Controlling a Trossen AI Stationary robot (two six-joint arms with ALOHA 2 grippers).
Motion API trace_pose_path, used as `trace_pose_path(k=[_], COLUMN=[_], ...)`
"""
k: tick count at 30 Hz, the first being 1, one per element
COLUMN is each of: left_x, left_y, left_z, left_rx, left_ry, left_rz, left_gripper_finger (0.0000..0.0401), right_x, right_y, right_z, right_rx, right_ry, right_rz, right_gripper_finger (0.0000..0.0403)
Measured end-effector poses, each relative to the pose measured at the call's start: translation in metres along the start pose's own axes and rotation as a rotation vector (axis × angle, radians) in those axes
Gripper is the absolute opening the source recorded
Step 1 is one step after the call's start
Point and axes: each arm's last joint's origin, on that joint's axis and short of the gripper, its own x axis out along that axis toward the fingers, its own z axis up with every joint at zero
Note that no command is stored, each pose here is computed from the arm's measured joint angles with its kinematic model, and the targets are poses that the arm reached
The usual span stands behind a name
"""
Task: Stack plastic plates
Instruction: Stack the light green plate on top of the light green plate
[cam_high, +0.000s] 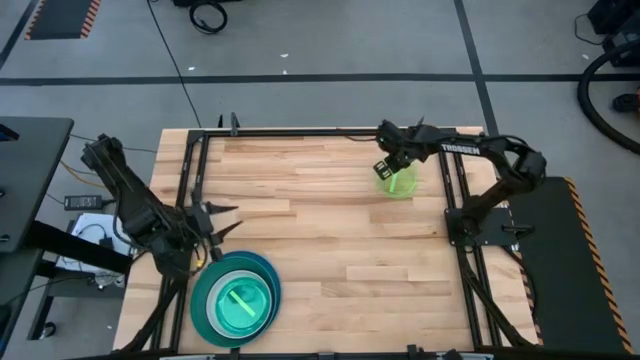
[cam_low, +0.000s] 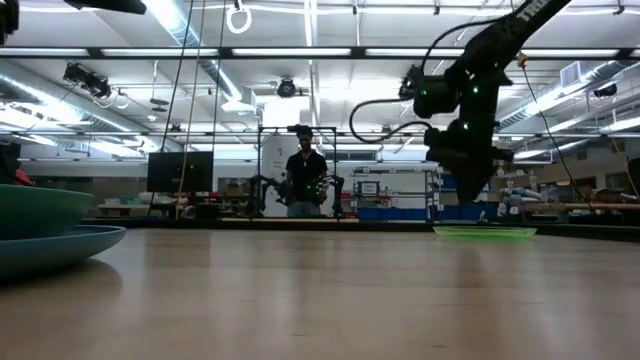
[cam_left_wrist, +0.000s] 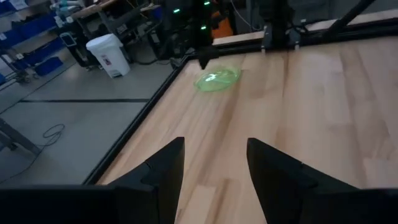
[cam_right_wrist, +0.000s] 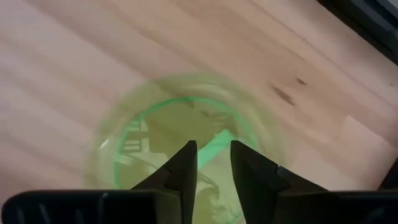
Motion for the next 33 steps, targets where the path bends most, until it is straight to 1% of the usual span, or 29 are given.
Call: trace_pose_path(k=[4,7,10,14,18,22,24,27,33], left_x=[0.008,0.017,0.028,0.047,0.07,0.088,0.095,0.1,0.104], left_y=[-0.024,-0.042,-0.057,-0.07,-0.068,-0.059,-0.054,-0.05,-0.047], left_z=[0.0,-0.002,-0.001,0.005,0.01,0.013,0.013,0.013,0.011], left_rx=[0.04,0.085,0.097,0.129,0.173,0.216,0.23,0.239,0.244], left_ry=[0.009,0.048,0.089,0.117,0.137,0.142,0.146,0.156,0.17], left_rz=[-0.018,-0.07,-0.157,-0.32,-0.444,-0.497,-0.521,-0.566,-0.612], left_gripper_finger=[0.0181,0.0181,0.018,0.0171,0.0162,0.015,0.0144,0.0142,0.0141], right_x=[0.012,0.017,0.015,0.012,0.017,0.032,0.04,0.047,0.053], right_y=[-0.017,-0.03,-0.042,-0.05,-0.061,-0.067,-0.069,-0.071,-0.075], right_z=[0.005,0.01,0.019,0.025,0.026,0.026,0.027,0.028,0.026], right_rx=[0.041,0.052,0.058,0.036,0.05,0.047,0.029,0.016,-0.025], right_ry=[0.046,0.086,0.093,0.089,0.112,0.167,0.195,0.218,0.259], right_rz=[-0.013,0.003,0.017,0.05,0.081,0.076,0.053,0.036,0.1], right_gripper_finger=[0.0127,0.0148,0.0167,0.0178,0.0177,0.0175,0.0174,0.0174,0.0174])
